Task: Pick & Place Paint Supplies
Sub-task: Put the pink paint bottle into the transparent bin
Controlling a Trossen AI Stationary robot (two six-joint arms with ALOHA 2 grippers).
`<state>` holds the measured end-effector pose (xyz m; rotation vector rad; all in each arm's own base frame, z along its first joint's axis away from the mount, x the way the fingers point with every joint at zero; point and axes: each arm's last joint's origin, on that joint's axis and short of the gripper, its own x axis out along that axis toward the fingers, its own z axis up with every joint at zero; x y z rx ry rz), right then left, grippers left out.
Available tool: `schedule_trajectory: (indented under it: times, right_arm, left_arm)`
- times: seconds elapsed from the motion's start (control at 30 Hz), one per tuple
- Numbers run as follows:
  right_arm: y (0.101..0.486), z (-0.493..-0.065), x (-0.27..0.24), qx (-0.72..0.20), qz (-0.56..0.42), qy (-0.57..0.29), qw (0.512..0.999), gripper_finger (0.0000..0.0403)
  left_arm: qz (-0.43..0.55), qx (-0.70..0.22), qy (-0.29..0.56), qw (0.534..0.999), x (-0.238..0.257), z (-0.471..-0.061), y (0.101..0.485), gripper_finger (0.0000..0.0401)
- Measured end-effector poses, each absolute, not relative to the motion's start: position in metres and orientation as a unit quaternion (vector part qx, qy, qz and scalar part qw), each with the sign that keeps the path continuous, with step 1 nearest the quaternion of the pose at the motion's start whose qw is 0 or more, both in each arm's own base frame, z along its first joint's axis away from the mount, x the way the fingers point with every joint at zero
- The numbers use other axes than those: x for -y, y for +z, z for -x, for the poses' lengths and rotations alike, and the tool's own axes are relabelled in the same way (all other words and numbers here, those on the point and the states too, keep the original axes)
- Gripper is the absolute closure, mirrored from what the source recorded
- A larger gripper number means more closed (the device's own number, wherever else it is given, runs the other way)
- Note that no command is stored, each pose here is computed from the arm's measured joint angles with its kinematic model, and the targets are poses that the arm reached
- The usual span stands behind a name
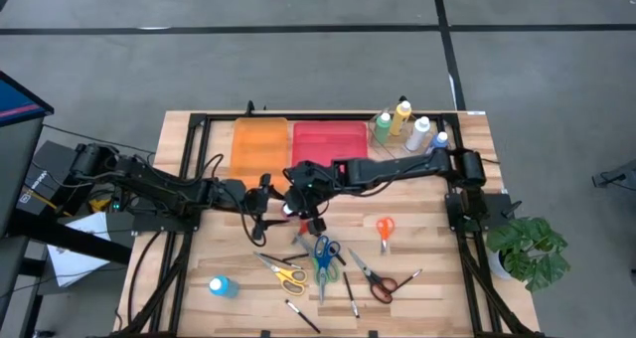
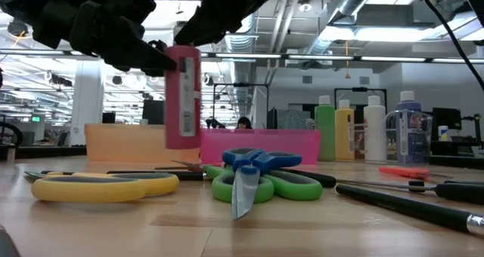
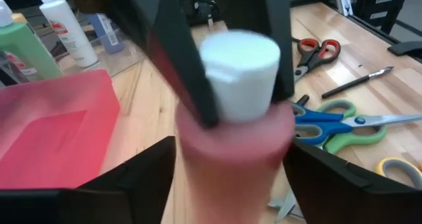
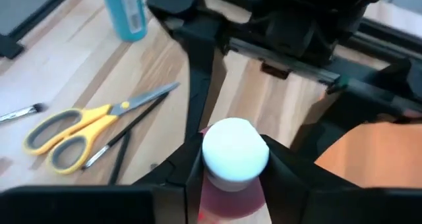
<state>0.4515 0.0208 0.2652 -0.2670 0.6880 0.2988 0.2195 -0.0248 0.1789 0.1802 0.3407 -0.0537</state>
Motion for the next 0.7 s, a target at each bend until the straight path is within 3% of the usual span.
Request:
schedule_trajectory:
  times: [0.33, 0.7]
  right_arm:
    - [0.279, -0.431, 0.001, -0.383, 0.108, 0.143, 0.906, 0.0290]
    - [0.299, -0.362, 0.018, -0.385, 0.044, 0.094, 0.917, 0.0289]
  left_arm:
    - [-0.088, -0.150, -0.025, 0.984, 0.023, -0.207, 0.195, 0.0060]
    - [-0.087, -0.148, -0.028, 0.985, 0.021, -0.178, 0.213, 0.0061]
